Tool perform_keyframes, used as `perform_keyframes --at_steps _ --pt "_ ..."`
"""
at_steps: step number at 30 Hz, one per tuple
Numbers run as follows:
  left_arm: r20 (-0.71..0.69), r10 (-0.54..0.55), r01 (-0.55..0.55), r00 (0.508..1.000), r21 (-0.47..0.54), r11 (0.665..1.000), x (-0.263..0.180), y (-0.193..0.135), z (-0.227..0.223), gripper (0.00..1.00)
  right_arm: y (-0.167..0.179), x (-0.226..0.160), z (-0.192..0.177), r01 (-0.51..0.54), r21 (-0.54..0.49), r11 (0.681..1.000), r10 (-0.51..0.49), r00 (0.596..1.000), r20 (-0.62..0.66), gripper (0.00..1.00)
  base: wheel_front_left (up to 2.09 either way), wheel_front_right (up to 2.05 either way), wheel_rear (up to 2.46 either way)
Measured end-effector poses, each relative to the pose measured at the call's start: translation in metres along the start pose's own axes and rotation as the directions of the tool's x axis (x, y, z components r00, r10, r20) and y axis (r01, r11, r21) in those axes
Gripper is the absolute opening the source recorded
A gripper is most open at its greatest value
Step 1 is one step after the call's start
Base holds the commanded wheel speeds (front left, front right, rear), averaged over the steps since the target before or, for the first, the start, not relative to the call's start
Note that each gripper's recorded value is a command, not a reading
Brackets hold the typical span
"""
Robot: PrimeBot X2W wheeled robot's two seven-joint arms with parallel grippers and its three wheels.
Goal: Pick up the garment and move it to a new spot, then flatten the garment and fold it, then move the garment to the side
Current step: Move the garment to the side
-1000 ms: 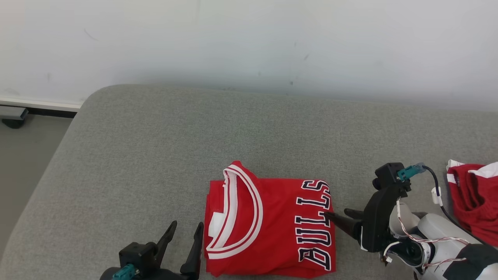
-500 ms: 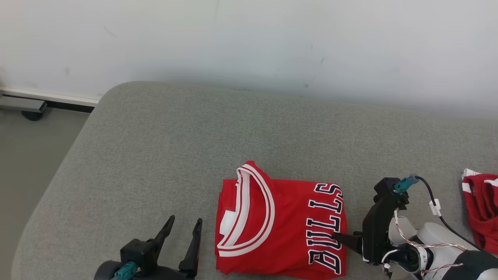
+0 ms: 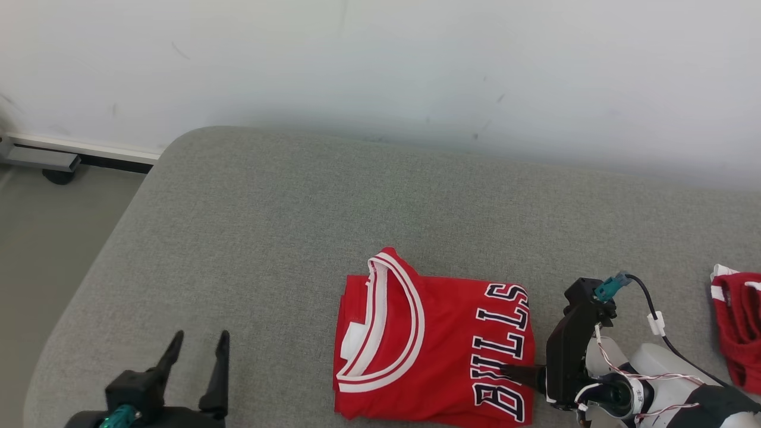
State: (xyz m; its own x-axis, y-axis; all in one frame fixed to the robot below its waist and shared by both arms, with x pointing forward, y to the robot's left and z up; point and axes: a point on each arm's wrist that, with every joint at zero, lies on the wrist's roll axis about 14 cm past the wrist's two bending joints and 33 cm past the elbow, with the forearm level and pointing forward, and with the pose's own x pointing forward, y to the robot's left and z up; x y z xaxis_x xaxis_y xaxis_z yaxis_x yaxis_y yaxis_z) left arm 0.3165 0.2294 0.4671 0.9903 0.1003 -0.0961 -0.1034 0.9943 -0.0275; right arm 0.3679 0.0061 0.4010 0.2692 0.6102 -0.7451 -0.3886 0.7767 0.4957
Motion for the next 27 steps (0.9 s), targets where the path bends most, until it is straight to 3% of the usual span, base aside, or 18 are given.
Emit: perform_keyframes --at_steps 9,16,18,20,21,22,27 --pt "0.025 0.130 -0.130 0.991 -0.011 0.992 -0.004 0.043 0.007 1.00 0.003 0.002 -0.001 -0.005 0.018 1.000 0.005 1.000 -0.004 1.00 0.00 0.00 0.00" --pt "0.013 0.196 -0.195 0.981 -0.025 0.980 -0.012 0.057 0.000 1.00 0.001 0.002 -0.007 0.004 0.023 1.000 -0.003 1.000 -0.026 0.98 0.00 0.00 0.00" --pt "0.023 0.204 -0.203 0.979 -0.021 0.979 -0.012 0.058 0.002 1.00 0.001 0.002 -0.009 0.007 0.020 1.000 -0.007 0.999 -0.036 0.74 0.00 0.00 0.00" --pt "0.033 0.210 -0.209 0.977 -0.024 0.978 -0.012 0.059 0.005 1.00 0.000 0.002 -0.010 0.010 0.019 1.000 -0.009 0.999 -0.042 0.08 0.00 0.00 0.00" --pt "0.036 0.212 -0.211 0.977 -0.028 0.977 -0.012 0.058 0.006 1.00 0.000 0.002 -0.010 0.011 0.019 1.000 -0.010 0.999 -0.042 0.08 0.00 0.00 0.00" --pt "0.038 0.213 -0.212 0.976 -0.032 0.977 -0.013 0.057 0.006 1.00 0.000 0.002 -0.010 0.011 0.021 1.000 -0.010 0.999 -0.041 0.00 0.00 0.00 0.00" --pt "0.042 0.209 -0.207 0.977 -0.049 0.977 -0.015 0.050 0.005 1.00 -0.001 0.003 -0.008 0.014 0.030 0.999 -0.013 0.999 -0.033 0.00 0.00 0.00 0.00"
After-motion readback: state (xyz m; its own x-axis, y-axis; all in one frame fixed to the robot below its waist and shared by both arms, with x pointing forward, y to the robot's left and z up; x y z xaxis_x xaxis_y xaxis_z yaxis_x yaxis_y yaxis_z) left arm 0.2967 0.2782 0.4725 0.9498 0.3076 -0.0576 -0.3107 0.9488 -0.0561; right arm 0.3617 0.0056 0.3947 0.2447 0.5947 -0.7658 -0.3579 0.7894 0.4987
